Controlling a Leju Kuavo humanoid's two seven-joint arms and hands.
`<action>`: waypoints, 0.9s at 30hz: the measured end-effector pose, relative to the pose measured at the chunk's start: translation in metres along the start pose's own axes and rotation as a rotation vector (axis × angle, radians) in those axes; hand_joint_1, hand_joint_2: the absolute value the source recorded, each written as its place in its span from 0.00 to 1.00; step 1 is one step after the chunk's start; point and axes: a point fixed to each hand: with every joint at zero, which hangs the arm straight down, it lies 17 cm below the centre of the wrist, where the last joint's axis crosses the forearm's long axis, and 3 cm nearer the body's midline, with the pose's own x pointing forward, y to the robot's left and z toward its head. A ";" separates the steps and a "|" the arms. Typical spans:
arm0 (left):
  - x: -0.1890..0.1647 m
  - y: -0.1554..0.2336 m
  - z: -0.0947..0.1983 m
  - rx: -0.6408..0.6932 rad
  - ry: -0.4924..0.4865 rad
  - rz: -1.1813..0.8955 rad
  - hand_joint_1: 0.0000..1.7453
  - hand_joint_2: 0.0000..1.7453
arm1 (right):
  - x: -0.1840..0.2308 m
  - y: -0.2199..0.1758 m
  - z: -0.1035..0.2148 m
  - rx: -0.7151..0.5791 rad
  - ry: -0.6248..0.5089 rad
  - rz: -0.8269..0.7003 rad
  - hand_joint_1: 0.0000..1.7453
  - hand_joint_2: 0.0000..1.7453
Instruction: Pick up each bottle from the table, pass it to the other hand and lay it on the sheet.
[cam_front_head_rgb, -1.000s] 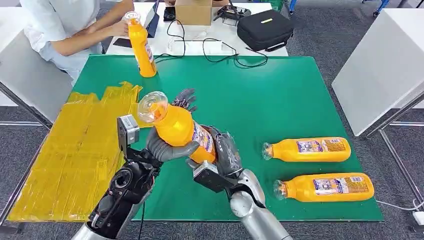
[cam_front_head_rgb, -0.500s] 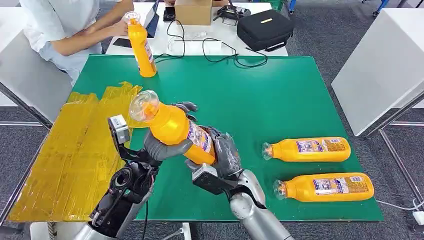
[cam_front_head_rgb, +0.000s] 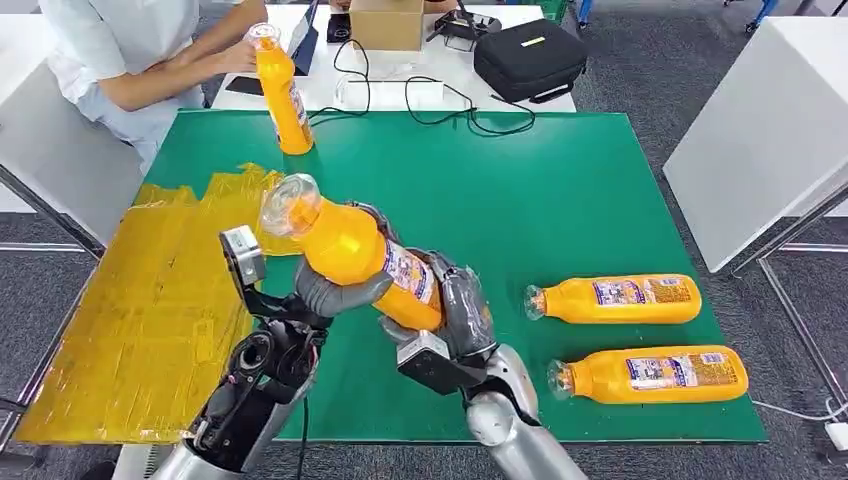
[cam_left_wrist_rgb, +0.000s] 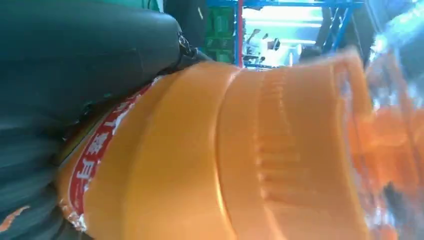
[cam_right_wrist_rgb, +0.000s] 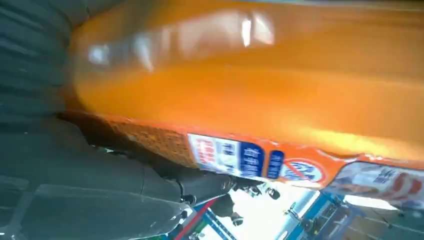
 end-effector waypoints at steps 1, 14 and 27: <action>0.001 0.003 -0.001 0.011 -0.005 -0.006 1.00 1.00 | 0.002 -0.003 0.001 -0.011 -0.004 0.004 0.00 1.00; 0.043 0.120 0.025 0.445 -0.050 -1.139 1.00 1.00 | 0.028 -0.139 0.039 -0.361 -0.021 0.160 0.00 1.00; 0.000 0.148 0.045 0.303 0.198 -2.025 1.00 1.00 | 0.026 -0.204 0.064 -0.475 0.014 0.264 0.00 1.00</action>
